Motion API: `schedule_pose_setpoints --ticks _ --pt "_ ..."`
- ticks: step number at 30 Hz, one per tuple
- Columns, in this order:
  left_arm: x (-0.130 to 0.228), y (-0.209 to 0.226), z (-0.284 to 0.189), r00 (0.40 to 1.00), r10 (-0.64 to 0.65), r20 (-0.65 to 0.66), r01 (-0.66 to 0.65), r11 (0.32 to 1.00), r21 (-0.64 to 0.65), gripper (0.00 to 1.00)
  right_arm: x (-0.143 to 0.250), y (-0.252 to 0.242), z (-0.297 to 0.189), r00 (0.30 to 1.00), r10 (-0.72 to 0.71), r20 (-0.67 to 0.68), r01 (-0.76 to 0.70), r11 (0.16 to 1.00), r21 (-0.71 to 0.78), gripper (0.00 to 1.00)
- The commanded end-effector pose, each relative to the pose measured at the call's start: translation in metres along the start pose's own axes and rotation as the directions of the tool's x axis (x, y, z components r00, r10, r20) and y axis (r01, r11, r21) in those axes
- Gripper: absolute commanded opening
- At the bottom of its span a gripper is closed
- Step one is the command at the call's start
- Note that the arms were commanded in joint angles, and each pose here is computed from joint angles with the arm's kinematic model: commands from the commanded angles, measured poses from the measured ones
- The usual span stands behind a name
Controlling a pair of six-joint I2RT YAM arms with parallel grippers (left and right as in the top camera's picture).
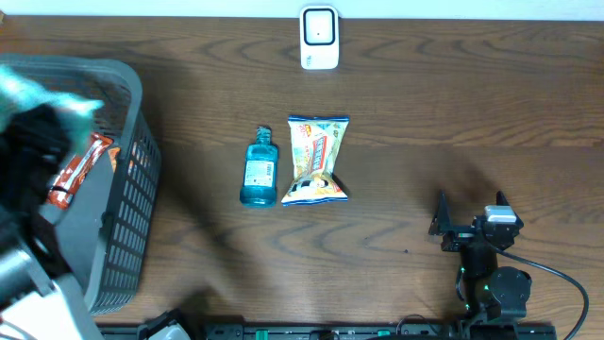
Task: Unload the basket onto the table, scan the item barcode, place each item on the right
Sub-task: 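Grasp the green wipes pack in the basket with the left gripper, then place the green wipes pack right of the snack bag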
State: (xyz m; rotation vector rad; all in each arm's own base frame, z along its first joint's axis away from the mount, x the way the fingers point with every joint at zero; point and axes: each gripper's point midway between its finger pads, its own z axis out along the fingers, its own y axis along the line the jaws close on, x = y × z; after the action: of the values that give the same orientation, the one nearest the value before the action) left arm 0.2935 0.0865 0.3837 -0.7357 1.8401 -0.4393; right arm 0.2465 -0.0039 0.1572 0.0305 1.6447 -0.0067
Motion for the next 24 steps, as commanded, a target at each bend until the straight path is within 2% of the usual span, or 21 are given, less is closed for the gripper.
schedule_pose_setpoints --ticks 1,5,9,15,20,24 --pt "0.041 -0.067 -0.011 0.973 0.203 -0.108 -0.165 0.944 0.285 0.07 0.000 0.001 0.000 1.000 0.013 0.002 -0.013 1.000 0.000 0.99" --pt "0.091 -0.121 -0.011 0.917 0.359 -0.174 -0.243 0.849 0.469 0.08 0.000 0.001 0.000 1.000 0.013 0.002 -0.013 1.000 0.000 0.99" --pt "0.149 -0.163 0.008 0.848 0.475 -0.237 -0.278 0.777 0.565 0.08 0.000 0.001 0.000 1.000 0.013 0.002 -0.013 1.000 0.000 0.99" --pt "0.265 -0.210 0.047 0.683 0.647 -0.340 -0.295 0.670 0.682 0.08 0.000 0.001 0.000 1.000 0.013 0.001 -0.013 1.000 0.000 0.99" --pt "0.354 -0.217 0.088 0.574 0.704 -0.417 -0.275 0.646 0.712 0.08 0.000 0.001 0.000 1.000 0.013 0.001 -0.013 1.000 0.000 0.99" --pt "0.418 -0.200 0.113 0.487 0.701 -0.520 -0.253 0.684 0.685 0.08 0.000 0.001 0.000 1.000 0.013 0.002 -0.013 1.000 0.000 0.99"
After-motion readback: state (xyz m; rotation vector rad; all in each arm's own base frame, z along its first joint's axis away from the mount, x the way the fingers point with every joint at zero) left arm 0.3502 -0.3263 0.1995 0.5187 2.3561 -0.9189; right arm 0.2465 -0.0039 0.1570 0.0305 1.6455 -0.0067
